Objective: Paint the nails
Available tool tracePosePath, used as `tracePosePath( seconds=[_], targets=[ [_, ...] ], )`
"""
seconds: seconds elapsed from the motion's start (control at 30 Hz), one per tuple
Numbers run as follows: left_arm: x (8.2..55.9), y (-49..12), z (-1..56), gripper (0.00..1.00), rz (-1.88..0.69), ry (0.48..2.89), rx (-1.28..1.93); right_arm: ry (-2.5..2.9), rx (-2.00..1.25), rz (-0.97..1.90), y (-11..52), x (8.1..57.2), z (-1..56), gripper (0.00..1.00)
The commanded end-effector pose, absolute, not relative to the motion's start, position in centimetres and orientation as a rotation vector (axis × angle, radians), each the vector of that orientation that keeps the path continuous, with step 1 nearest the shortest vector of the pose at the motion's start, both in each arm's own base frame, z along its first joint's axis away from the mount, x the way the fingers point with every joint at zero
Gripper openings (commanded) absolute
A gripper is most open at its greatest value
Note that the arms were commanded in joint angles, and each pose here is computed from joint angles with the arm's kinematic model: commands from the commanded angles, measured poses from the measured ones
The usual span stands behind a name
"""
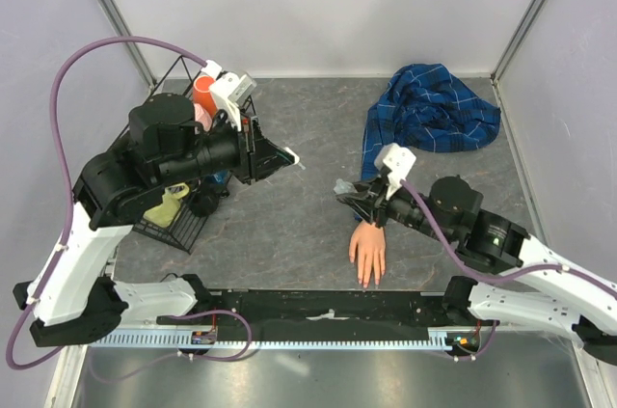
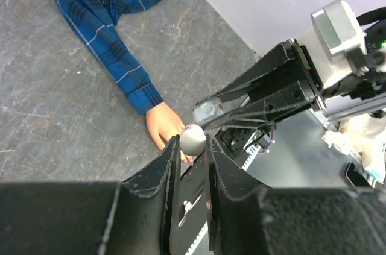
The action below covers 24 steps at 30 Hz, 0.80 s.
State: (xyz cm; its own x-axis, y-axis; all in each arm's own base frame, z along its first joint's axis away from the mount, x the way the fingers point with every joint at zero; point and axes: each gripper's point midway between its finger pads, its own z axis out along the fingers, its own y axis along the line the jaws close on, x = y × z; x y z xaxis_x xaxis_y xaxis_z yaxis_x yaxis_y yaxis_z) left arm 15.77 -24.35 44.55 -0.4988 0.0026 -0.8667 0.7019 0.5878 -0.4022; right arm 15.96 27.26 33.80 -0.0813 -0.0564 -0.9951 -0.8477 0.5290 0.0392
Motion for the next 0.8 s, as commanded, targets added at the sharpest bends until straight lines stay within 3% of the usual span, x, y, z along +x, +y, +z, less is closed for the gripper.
tracePosePath(
  seconds=[0.0,0.33,0.77],
  targets=[
    [15.4,-25.0,45.9,0.02,-1.054,1.847,0.553,1.468,-0.668,0.779,25.4,16.6,35.1,0.00],
    [14.4,-27.9,41.8,0.02,-1.215,1.889,0.617,1.441,-0.218,0.580,15.4,18.7,37.0,0.00],
    [13.7,-32.8,28.3,0.02,-1.457,2.063,0.698,1.453,-0.082,0.438,10.6,19.0,37.9,0.00]
  ],
)
